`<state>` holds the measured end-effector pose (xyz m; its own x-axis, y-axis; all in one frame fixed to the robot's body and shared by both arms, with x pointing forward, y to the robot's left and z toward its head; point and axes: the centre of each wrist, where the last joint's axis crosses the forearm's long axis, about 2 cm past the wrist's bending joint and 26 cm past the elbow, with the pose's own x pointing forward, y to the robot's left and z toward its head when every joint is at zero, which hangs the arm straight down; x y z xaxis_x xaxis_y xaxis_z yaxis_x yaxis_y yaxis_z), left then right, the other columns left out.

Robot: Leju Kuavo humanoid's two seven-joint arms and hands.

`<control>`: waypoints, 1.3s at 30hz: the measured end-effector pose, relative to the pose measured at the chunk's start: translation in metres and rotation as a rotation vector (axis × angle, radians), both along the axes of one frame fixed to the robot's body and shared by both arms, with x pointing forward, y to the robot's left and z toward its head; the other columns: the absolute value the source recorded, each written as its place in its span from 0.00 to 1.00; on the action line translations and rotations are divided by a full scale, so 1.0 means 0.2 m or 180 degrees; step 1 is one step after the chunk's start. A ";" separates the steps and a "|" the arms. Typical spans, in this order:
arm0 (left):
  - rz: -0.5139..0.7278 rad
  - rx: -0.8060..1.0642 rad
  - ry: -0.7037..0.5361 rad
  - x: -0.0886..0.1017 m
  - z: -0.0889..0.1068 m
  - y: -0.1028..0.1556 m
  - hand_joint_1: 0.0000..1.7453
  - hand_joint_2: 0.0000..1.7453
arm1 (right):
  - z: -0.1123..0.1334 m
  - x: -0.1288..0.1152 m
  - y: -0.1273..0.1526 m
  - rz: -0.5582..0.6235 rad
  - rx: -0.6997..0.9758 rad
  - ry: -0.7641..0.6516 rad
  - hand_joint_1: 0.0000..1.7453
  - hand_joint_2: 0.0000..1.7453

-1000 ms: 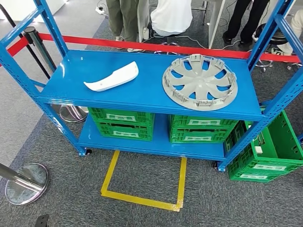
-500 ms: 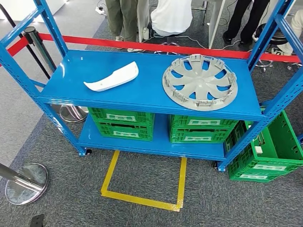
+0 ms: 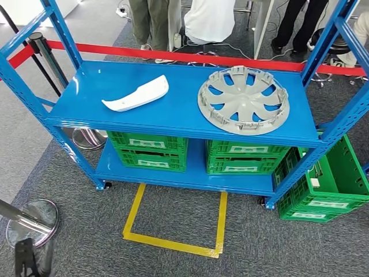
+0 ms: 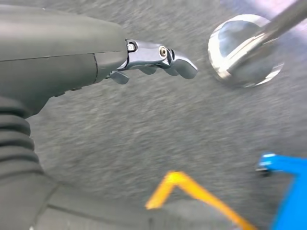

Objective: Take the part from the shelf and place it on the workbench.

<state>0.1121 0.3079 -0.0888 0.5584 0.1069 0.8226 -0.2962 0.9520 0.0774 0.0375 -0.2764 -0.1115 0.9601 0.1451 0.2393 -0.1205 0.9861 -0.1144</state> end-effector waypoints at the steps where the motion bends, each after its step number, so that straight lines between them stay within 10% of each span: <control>1: 0.0018 0.0043 -0.0106 0.02 0.01 0.01 0.00 0.00 | 0.00 0.00 0.00 0.0008 -0.0001 -0.0007 0.00 1.00; 23: -0.0668 0.0857 -0.2424 0.44 0.52 0.00 0.00 0.00 | 0.00 0.03 0.04 0.0259 0.0015 -0.0001 0.00 1.00; 39: -0.1233 0.0826 -0.3452 0.49 0.80 -0.20 0.00 0.00 | 0.01 0.05 0.05 0.0392 0.0023 0.0049 0.00 1.00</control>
